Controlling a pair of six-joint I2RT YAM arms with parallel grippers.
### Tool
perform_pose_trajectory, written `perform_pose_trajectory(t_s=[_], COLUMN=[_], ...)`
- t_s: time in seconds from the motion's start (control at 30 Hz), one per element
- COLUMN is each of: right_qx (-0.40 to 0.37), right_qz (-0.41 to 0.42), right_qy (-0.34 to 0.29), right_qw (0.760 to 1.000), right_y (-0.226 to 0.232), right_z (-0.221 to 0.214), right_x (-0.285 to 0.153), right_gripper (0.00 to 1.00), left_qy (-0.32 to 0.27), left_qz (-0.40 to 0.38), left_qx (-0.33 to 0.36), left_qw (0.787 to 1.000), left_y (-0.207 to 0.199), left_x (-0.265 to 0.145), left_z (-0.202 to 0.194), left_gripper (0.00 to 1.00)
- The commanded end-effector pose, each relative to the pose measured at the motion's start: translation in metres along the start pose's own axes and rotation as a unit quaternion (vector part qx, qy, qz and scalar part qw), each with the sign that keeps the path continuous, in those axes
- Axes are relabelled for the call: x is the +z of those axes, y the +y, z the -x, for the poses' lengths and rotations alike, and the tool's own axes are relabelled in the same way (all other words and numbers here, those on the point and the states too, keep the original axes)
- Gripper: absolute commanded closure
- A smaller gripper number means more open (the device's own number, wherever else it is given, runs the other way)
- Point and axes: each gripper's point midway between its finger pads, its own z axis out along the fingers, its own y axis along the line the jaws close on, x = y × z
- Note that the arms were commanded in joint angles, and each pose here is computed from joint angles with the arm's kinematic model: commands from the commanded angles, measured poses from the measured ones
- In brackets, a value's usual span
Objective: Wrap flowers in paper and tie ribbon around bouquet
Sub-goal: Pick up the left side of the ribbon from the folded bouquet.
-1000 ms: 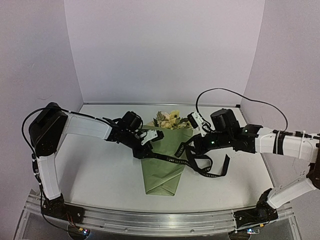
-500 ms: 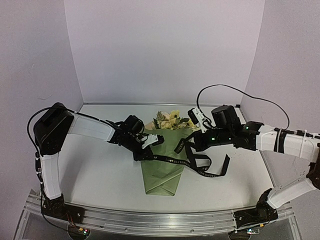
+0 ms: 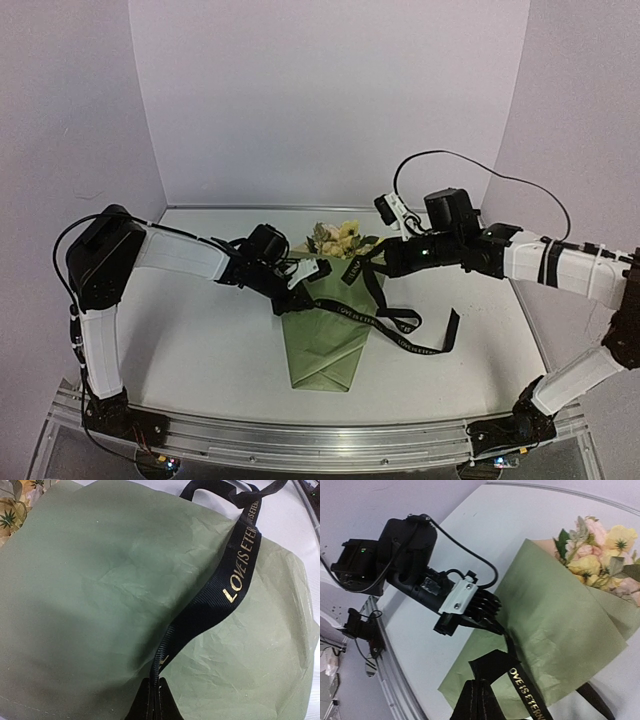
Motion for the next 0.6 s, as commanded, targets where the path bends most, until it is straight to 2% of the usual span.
perform_pose_trajectory(t_s=[0.0, 0.17, 0.57], right_qx=[0.009, 0.013, 0.021], right_qz=[0.120, 0.123, 0.005], right_qy=[-0.021, 0.007, 0.059], right_qw=[0.993, 0.992, 0.998], right_y=[0.040, 0.036, -0.015], right_z=[0.019, -0.004, -0.053], right_x=[0.014, 0.038, 0.105], right_gripper=[1.00, 1.00, 1.00], left_qy=[-0.077, -0.091, -0.105], left_qz=[-0.008, -0.025, -0.037], left_qx=[-0.001, -0.018, -0.018], left_qw=[0.997, 0.995, 0.994], left_y=[0.009, 0.013, 0.012], left_x=[-0.032, -0.041, -0.056], left_z=[0.056, 0.064, 0.076], left_gripper=[1.00, 1.00, 1.00])
